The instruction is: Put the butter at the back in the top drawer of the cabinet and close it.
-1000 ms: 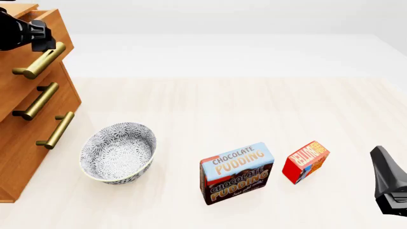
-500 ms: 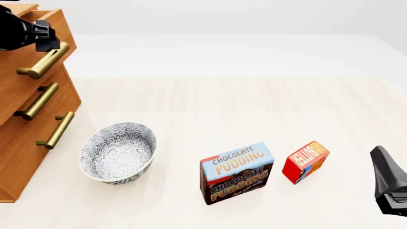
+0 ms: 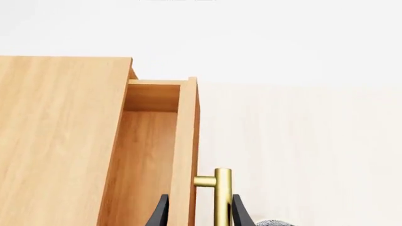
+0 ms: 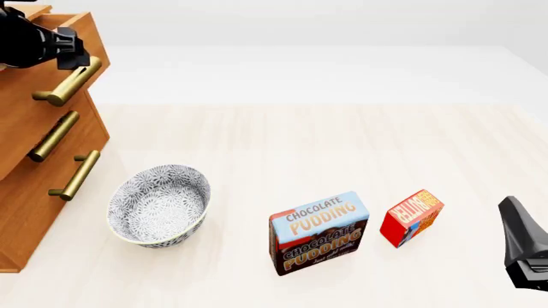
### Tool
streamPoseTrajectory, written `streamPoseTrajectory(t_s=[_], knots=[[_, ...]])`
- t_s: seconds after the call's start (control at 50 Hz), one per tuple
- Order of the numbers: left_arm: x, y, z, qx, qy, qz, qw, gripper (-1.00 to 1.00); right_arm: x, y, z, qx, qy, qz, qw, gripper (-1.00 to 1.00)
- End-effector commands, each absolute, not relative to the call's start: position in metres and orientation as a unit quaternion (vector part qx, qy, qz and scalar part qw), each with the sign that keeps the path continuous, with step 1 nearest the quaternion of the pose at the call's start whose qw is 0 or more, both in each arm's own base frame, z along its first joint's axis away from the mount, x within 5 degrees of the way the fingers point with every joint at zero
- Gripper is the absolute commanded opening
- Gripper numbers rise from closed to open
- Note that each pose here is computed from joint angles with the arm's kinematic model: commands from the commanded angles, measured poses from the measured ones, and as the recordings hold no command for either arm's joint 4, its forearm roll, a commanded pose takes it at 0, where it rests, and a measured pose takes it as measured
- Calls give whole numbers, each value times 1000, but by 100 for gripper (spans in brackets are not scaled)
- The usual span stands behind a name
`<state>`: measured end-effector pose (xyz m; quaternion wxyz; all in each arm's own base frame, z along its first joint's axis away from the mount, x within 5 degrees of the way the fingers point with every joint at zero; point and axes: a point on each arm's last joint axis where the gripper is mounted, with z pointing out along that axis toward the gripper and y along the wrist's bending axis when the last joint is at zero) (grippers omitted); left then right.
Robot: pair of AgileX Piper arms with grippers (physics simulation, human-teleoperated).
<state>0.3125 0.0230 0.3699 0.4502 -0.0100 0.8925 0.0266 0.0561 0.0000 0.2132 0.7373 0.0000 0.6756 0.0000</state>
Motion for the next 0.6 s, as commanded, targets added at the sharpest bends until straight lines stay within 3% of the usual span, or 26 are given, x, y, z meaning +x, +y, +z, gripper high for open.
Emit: streamPoseTrajectory(t_s=[0.02,0.6], knots=[[316,17,350,5,906,25,423,100,56,0,213,0,676,0,737,100],[320,5,336,28,911,19,410,100,56,0,213,0,676,0,737,100]])
